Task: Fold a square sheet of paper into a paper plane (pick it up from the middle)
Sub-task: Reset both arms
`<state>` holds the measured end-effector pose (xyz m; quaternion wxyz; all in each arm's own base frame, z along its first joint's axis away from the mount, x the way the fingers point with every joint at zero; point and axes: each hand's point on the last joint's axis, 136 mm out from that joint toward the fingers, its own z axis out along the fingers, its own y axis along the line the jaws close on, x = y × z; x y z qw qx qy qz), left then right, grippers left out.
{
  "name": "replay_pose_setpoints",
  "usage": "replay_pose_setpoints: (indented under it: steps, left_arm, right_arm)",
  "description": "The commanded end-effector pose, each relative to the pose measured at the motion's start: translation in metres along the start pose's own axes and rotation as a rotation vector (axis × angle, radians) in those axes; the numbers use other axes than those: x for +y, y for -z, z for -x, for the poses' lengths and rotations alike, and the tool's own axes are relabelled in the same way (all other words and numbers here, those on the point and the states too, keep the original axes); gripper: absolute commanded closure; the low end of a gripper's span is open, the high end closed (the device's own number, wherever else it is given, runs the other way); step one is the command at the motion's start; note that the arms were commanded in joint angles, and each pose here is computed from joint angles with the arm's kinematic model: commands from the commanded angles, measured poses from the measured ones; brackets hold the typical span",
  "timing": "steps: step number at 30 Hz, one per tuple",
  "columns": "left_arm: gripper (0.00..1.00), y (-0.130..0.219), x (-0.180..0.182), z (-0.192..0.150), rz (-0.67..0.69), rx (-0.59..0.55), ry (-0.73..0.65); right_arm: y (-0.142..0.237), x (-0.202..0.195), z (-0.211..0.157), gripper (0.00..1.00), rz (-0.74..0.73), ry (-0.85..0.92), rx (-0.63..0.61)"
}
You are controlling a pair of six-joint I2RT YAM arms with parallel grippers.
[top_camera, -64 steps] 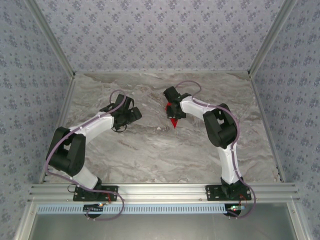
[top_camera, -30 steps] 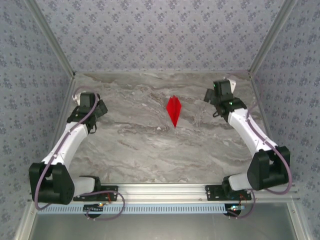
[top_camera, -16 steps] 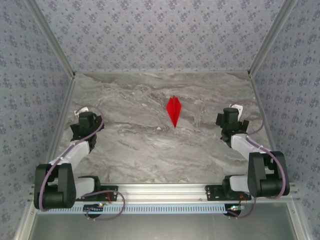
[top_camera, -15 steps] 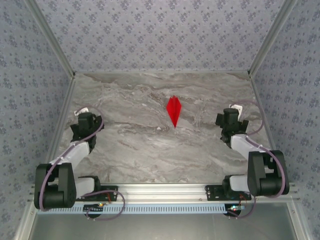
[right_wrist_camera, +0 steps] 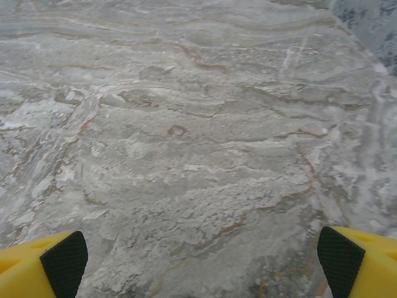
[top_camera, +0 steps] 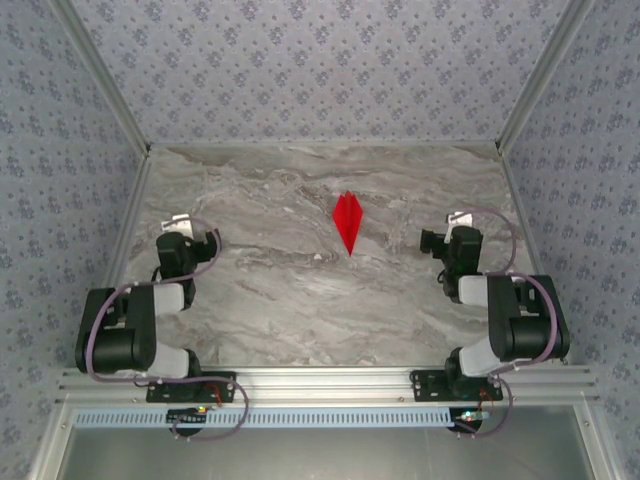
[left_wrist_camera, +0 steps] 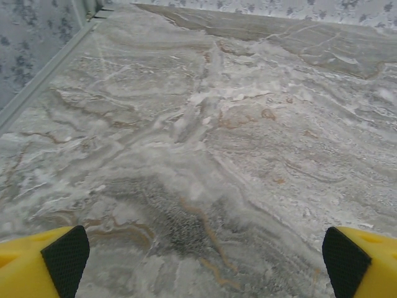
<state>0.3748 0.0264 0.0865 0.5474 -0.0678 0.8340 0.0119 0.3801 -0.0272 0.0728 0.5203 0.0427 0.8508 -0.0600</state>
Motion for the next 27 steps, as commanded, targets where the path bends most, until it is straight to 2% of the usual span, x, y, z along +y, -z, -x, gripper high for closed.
replay_pose_setpoints:
  steps: [1,7,26,27]
  left_arm:
    - [0.01,-0.007,-0.007,0.016,-0.046,-0.066,-0.016]
    - [0.01,-0.018,-0.014,0.008,-0.041,-0.011,-0.057]
    - [0.01,-0.019,-0.016,0.010,-0.034,-0.013,-0.073]
    - [0.01,-0.019,-0.016,0.010,-0.035,-0.013,-0.072]
  right_arm:
    - [-0.001,0.009,0.010,0.00,0.058,0.020,-0.063]
    - [-0.003,0.008,0.010,0.00,0.062,0.010,-0.052]
    - [-0.003,0.008,0.010,0.00,0.066,0.011,-0.056]
    - [-0.001,0.015,0.011,0.00,0.109,0.025,-0.063]
